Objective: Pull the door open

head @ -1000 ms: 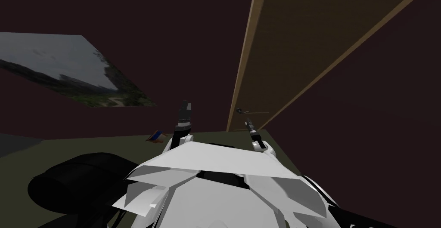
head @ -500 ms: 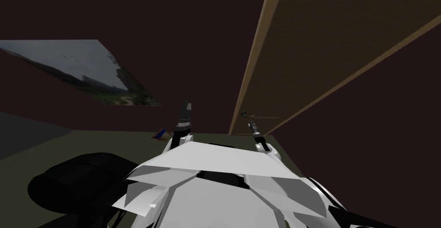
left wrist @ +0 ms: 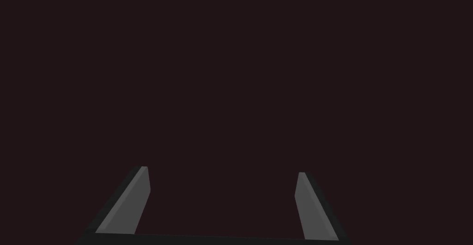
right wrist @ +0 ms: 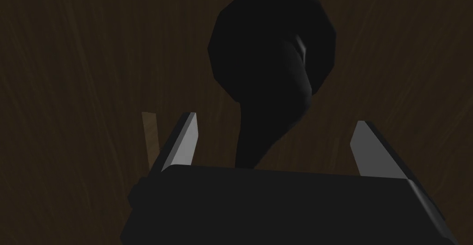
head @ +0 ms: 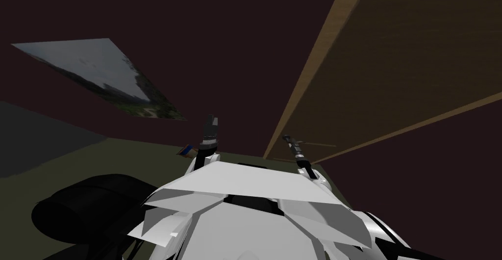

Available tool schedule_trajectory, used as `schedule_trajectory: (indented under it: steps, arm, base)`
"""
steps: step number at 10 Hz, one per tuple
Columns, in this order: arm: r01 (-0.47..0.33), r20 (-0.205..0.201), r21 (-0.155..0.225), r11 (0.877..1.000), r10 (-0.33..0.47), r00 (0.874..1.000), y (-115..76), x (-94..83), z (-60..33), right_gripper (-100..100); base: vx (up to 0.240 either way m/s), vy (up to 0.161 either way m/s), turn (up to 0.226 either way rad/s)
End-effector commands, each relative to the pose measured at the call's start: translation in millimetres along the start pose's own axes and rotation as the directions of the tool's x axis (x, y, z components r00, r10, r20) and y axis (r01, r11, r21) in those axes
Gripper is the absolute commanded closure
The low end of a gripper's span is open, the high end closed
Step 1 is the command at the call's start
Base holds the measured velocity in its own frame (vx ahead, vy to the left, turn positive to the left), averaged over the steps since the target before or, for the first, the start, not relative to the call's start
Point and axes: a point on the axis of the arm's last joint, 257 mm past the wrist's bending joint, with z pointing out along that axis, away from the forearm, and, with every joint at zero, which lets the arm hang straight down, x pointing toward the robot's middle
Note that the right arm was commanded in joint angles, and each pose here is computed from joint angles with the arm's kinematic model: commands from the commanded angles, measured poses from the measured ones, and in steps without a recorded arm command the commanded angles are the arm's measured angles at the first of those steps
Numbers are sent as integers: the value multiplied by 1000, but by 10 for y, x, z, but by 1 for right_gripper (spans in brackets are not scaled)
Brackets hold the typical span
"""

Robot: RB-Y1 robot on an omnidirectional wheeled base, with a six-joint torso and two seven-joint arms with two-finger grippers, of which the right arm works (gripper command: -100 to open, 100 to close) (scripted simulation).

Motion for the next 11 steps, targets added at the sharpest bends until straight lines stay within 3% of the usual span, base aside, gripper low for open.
schedule_trajectory:
  steps: [1,2,3,8,9,11]
  arm:
    - [1,12,0,1000,-1,1000,-15,-86,-39,-100]
    - [1,8,1,1000,-1,1000,-13,-60,-26,-100]
    - [1,8,1,1000,-1,1000,-13,-60,-26,100]
    - [1,8,1,1000,-1,1000,-13,-60,-26,100]
    - [1,-5,2,1000,-1,1000,-29,-92,-121,100]
    - [3,-20,-1,1000,-3,1000,-29,-121,-209,100]
  base:
    - [74,6,60]
    - [30,3,7]
    - [0,0,0]
    - [-4,-1,0]
    - [-118,-55,177]
    - [-176,-74,151]
